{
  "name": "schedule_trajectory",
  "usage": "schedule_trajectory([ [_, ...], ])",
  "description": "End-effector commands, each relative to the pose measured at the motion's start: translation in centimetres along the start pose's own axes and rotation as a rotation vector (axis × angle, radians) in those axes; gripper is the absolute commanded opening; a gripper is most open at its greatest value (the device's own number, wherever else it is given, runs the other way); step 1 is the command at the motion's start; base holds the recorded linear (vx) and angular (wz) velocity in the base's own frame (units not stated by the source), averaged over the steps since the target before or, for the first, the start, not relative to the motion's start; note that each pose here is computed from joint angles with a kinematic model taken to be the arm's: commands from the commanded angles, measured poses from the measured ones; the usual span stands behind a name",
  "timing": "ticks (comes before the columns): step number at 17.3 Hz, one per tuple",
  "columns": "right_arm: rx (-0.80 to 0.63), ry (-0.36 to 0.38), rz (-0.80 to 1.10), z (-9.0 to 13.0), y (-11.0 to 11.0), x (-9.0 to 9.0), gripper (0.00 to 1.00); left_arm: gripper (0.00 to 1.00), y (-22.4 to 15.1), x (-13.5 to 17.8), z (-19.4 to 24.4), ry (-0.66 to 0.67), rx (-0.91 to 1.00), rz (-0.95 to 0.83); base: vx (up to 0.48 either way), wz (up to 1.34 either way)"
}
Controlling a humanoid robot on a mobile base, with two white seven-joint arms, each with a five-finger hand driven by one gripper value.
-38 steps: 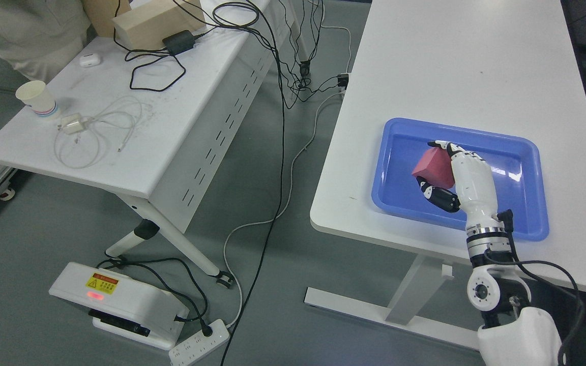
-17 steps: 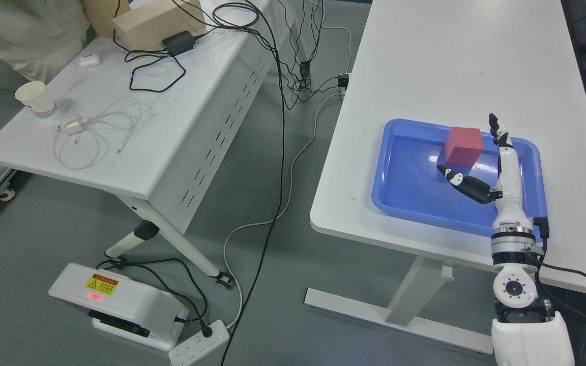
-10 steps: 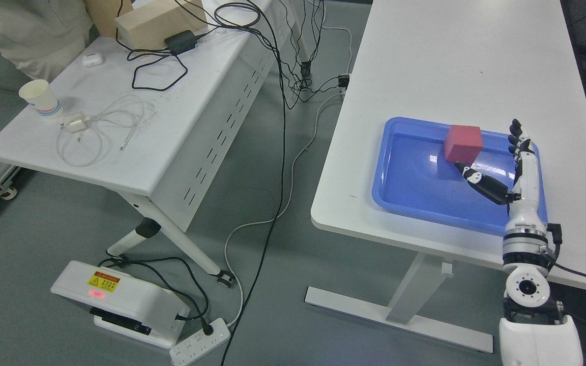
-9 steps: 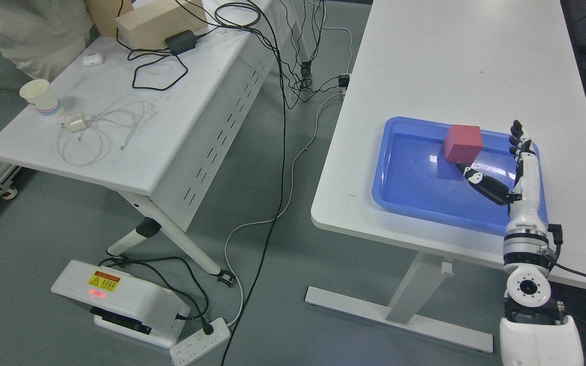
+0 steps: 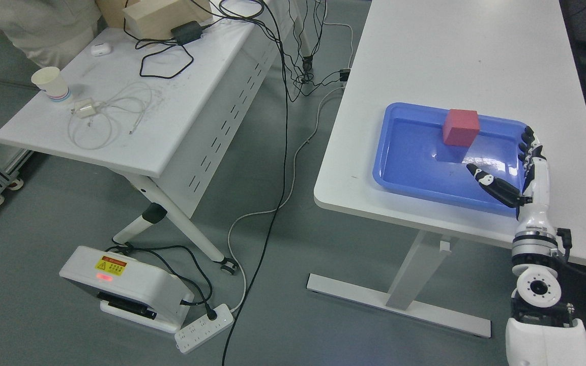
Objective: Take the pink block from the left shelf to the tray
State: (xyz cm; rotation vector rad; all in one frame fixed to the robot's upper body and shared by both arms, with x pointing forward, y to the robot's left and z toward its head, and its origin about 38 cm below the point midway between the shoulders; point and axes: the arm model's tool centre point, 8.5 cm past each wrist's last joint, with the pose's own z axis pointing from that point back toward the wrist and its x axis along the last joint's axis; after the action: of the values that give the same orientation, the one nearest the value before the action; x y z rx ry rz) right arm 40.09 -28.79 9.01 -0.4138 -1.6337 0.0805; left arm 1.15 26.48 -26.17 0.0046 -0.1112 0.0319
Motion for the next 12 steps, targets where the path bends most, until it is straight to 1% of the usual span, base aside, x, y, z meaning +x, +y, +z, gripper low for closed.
schedule_trajectory([
  [1,-0.025,-0.007,-0.003,-0.74,-1.36,0.33,1.0,1.0,1.08,2.14,-0.09,-0.042,0.017,-0.007,-0.11,0.01],
  [9,-0.027,-0.004,-0.003,-0.74,-1.46,0.24,1.0,1.0,1.08,2.14,-0.09,-0.042,0.017,-0.007,-0.132,0.03],
  [12,-0.027,-0.004,-0.003,-0.74,-1.46,0.24,1.0,1.0,1.08,2.14,-0.09,-0.042,0.017,-0.007,-0.106,-0.15],
])
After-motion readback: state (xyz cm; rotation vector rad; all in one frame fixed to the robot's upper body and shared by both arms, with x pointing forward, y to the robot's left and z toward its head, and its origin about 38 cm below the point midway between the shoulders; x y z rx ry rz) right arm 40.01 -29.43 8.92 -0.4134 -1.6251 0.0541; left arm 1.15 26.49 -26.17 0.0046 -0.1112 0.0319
